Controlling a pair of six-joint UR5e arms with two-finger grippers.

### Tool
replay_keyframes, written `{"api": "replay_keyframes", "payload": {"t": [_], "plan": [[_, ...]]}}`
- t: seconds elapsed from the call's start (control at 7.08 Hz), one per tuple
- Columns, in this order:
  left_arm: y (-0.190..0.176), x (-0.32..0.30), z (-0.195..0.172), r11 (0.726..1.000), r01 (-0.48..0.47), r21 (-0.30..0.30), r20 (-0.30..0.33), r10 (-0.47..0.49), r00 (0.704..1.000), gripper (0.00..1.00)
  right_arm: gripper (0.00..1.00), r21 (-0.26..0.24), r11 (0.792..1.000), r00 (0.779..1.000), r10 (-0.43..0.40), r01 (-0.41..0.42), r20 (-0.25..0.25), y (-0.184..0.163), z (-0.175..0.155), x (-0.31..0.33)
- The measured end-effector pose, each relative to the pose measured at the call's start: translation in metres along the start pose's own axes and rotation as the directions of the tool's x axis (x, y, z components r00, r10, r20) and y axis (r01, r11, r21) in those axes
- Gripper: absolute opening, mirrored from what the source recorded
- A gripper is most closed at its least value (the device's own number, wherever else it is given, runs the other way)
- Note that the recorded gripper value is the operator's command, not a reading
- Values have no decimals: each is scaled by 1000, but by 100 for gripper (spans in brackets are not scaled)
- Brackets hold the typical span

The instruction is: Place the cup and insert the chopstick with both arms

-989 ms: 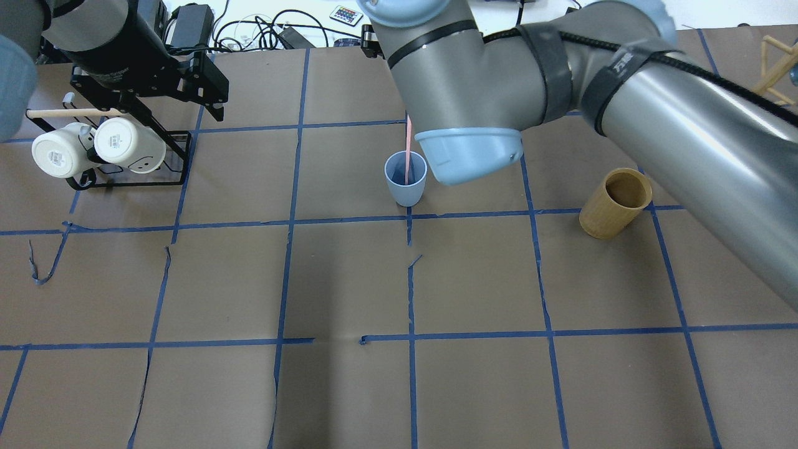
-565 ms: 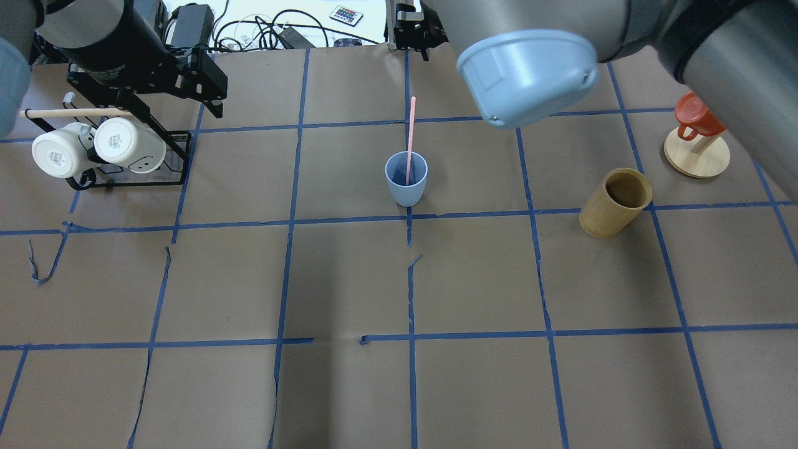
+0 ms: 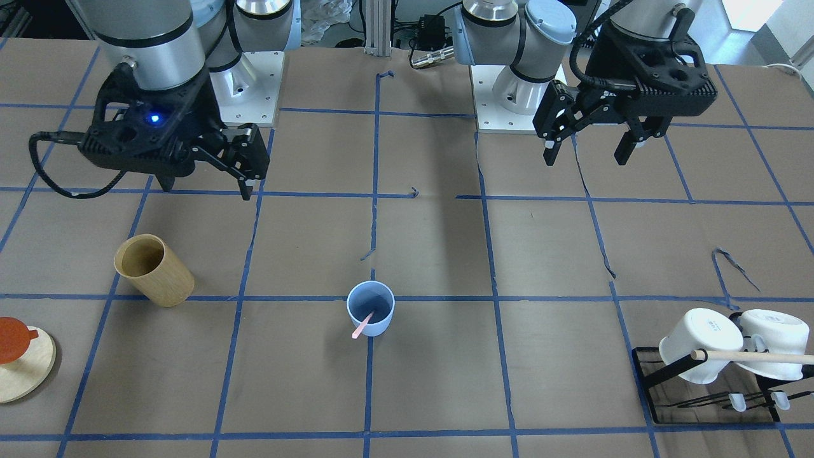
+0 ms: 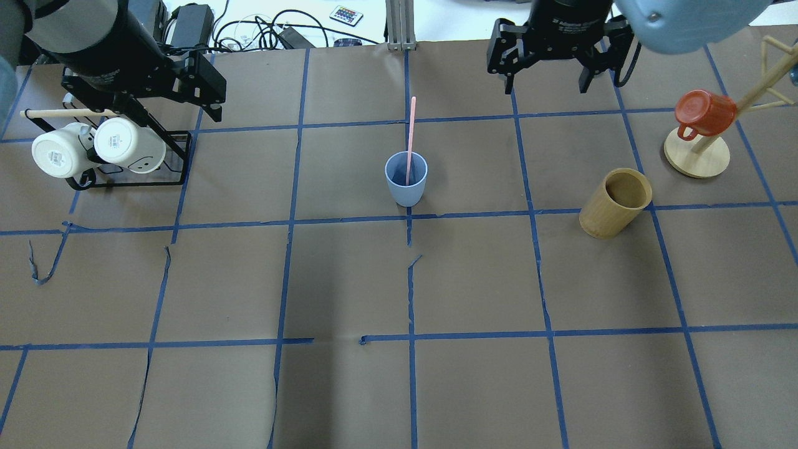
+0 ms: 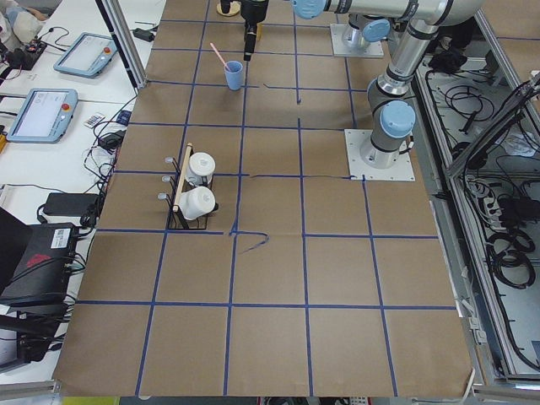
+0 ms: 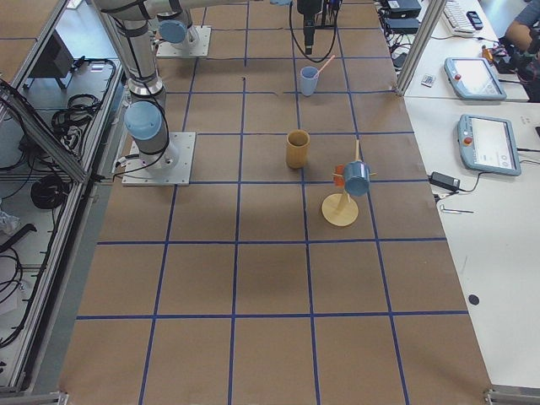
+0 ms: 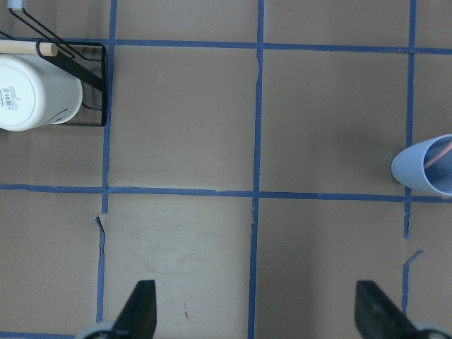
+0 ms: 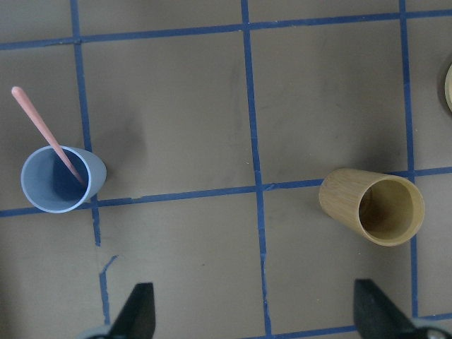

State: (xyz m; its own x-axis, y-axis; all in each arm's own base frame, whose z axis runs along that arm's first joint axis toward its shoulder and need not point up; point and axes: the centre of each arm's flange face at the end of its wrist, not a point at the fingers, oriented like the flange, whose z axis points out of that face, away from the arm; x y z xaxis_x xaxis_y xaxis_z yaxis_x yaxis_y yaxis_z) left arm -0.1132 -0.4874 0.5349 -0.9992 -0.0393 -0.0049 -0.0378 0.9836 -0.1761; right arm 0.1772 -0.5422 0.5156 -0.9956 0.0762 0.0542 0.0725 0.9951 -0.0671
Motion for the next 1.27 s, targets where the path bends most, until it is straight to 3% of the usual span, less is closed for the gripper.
{"api": "replay_keyframes", "payload": {"t": [0.28, 0.57, 0.85, 1.27], "plan": [[3, 1, -4, 1000, -1, 5, -1, 1, 1000, 100, 100, -109, 992, 998, -67, 66, -5, -6, 13, 55], [7, 1, -7, 1000, -2, 2, -1, 2, 1000, 100, 100, -184, 975, 993, -120, 121, 18, 6, 13, 109], [6, 1, -9, 1000, -1, 3, -1, 1, 1000, 100, 100, -195, 975, 994, -106, 109, 26, 34, 17, 117], [6, 0, -10, 1000, 2, 0, 7, -2, 1000, 100, 100, -153, 987, 998, -39, 45, 44, 51, 18, 106]]}}
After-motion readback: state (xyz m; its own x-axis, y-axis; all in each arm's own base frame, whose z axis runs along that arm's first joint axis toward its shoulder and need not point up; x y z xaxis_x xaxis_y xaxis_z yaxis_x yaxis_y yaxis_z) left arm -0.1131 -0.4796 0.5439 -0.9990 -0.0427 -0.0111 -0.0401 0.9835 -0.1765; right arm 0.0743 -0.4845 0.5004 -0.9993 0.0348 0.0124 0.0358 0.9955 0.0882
